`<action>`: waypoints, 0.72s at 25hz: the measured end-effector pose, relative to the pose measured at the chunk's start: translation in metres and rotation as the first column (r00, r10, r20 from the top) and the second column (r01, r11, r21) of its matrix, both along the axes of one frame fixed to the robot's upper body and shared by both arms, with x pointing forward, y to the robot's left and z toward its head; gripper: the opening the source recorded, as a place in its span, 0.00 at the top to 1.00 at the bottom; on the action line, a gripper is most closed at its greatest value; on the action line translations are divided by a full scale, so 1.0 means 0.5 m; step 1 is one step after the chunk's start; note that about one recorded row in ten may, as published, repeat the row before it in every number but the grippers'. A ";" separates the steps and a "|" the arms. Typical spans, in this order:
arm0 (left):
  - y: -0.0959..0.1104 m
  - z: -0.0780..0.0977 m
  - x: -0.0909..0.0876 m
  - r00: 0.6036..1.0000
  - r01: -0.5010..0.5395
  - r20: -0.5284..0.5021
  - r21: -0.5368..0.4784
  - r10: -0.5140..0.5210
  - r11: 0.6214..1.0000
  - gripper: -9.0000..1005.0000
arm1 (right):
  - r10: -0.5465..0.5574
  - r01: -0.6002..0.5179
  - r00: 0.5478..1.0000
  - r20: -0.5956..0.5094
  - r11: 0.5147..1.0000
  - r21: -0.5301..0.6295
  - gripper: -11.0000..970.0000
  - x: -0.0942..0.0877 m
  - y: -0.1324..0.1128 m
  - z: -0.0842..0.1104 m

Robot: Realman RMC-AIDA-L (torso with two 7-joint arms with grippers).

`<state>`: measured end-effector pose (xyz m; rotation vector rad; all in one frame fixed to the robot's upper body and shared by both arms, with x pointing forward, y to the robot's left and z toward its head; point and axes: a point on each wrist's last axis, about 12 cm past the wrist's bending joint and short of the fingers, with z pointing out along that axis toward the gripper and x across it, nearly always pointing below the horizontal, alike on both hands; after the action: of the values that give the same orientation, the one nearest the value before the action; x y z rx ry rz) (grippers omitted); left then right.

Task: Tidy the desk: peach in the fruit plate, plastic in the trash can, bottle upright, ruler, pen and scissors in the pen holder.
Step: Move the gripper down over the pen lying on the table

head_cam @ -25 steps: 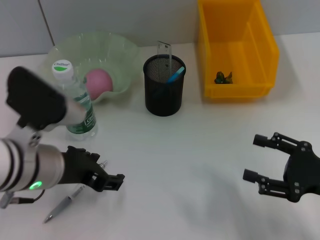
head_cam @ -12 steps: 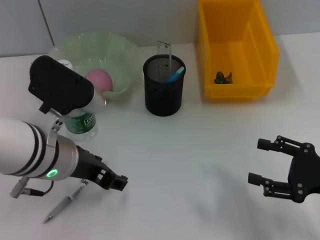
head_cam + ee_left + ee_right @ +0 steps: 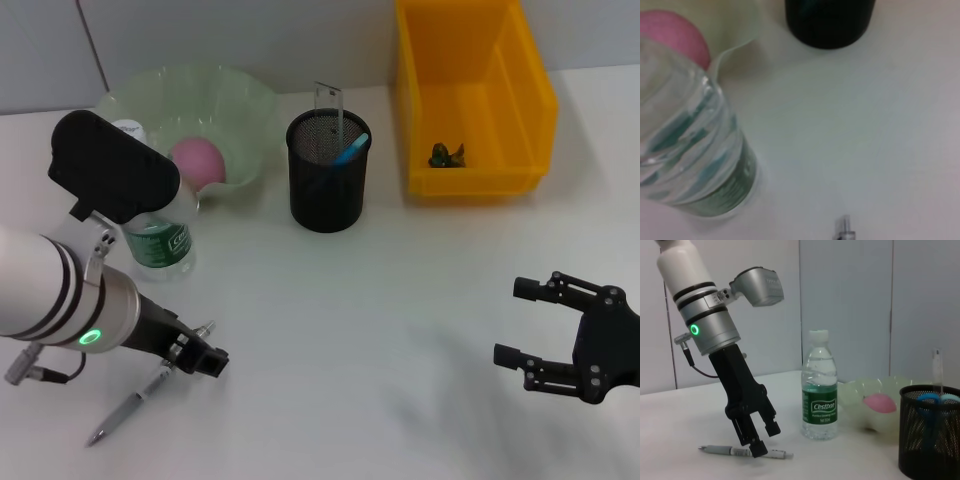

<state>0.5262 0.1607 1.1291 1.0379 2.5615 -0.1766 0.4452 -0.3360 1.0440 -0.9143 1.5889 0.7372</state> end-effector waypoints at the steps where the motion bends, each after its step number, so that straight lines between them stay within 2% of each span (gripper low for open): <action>1: 0.006 -0.001 0.004 1.000 -0.013 -0.002 0.005 0.013 1.000 0.27 | 0.000 0.000 1.000 0.000 1.000 0.000 0.17 0.000 0.000 0.000; 7: 0.011 -0.006 0.009 0.999 -0.017 -0.035 0.030 0.018 0.999 0.29 | -0.004 0.004 1.000 -0.002 1.000 -0.002 0.17 -0.001 0.000 -0.002; 18: 0.025 0.004 -0.014 0.996 0.003 -0.092 0.119 0.008 0.993 0.32 | -0.005 0.005 1.000 -0.010 1.000 0.011 0.17 -0.004 0.005 -0.006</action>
<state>0.5192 0.1732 1.1309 1.0935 2.6850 -0.0735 0.4430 -0.3333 1.0410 -0.8998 1.5934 0.7474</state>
